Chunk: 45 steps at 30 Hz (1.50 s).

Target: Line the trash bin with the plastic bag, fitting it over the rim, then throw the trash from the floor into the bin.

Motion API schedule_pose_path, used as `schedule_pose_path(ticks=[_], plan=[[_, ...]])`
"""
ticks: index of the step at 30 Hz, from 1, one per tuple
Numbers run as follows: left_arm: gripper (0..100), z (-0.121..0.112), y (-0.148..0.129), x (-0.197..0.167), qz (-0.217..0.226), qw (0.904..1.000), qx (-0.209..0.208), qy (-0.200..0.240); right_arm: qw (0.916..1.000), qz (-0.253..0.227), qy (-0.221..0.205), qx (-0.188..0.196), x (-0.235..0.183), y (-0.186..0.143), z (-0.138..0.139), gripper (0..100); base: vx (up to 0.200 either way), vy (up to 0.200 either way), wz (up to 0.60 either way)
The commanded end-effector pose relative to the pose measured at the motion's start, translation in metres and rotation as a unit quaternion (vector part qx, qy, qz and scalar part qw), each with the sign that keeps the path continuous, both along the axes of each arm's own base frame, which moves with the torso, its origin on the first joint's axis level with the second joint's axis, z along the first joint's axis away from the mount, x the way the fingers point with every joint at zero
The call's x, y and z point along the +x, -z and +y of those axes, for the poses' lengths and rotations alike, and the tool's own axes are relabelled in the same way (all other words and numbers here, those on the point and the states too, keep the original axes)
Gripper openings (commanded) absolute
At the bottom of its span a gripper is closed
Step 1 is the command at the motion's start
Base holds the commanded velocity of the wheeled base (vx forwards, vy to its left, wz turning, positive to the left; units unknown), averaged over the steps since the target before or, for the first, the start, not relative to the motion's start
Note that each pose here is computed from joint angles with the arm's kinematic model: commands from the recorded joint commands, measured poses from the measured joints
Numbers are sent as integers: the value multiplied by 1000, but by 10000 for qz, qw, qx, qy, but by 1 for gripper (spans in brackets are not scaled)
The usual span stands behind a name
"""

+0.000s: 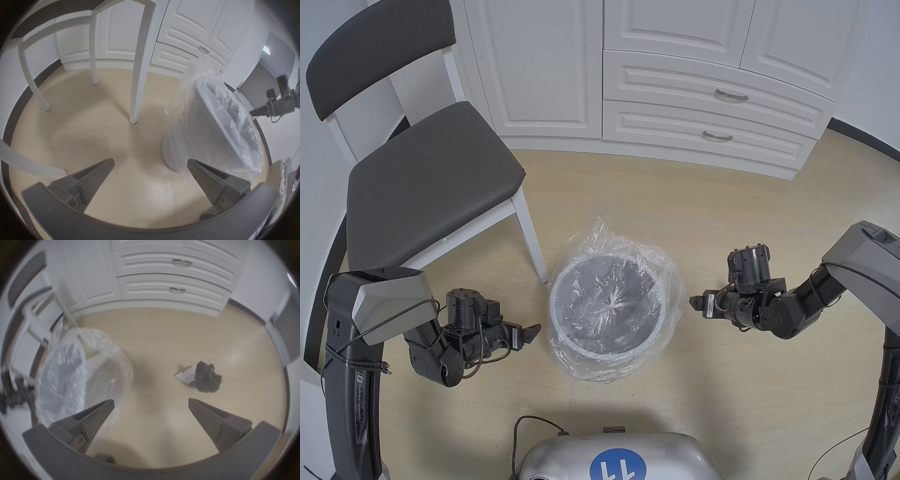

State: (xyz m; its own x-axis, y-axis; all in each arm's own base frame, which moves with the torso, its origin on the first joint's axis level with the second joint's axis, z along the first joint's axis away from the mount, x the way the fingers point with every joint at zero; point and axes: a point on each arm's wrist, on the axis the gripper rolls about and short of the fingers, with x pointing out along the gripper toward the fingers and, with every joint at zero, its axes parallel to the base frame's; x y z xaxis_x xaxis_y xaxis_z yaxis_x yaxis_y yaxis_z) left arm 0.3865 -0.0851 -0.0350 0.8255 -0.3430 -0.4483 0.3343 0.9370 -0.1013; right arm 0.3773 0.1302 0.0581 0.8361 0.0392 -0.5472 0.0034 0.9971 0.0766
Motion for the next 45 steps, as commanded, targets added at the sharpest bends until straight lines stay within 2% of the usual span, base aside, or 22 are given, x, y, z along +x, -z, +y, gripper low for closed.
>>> schedule_pose_path(ticks=[1,2,4,5,7,8,13,21,32,33,45], plan=[[100,5,-11,-22,-320,9995,39,2,9875,34,316,1546,24,-20,44,100,0,0,0],[100,6,-12,-24,-397,9992,30,4,9844,63,374,1716,26,-20,49,100,0,0,0],[100,5,-12,-25,-405,9992,28,12,9841,67,379,1735,26,-20,50,100,0,0,0],[100,5,-14,-27,-546,9985,16,17,9790,65,469,1984,30,-15,58,100,0,0,0],[100,5,-14,-28,-581,9983,44,32,9765,52,517,2092,33,-13,60,100,0,0,0],[100,8,-15,-29,-610,9981,78,17,9704,37,659,2323,40,-6,63,100,0,0,0],[100,17,-14,-35,-650,9978,90,-109,9596,-140,849,2678,53,12,62,100,0,0,0],[100,20,-14,-35,-732,9972,77,-149,9531,-447,929,2844,64,22,48,100,0,0,0],[100,18,-8,-35,-657,9977,90,-125,9554,-349,958,2772,65,35,49,100,0,0,0],[100,18,-8,-35,-657,9977,90,-125,9555,-342,960,2769,66,36,49,0,0,0,0],[100,16,1,-36,-560,9983,109,-91,9572,-289,969,2712,73,52,51,0,0,0,0]])
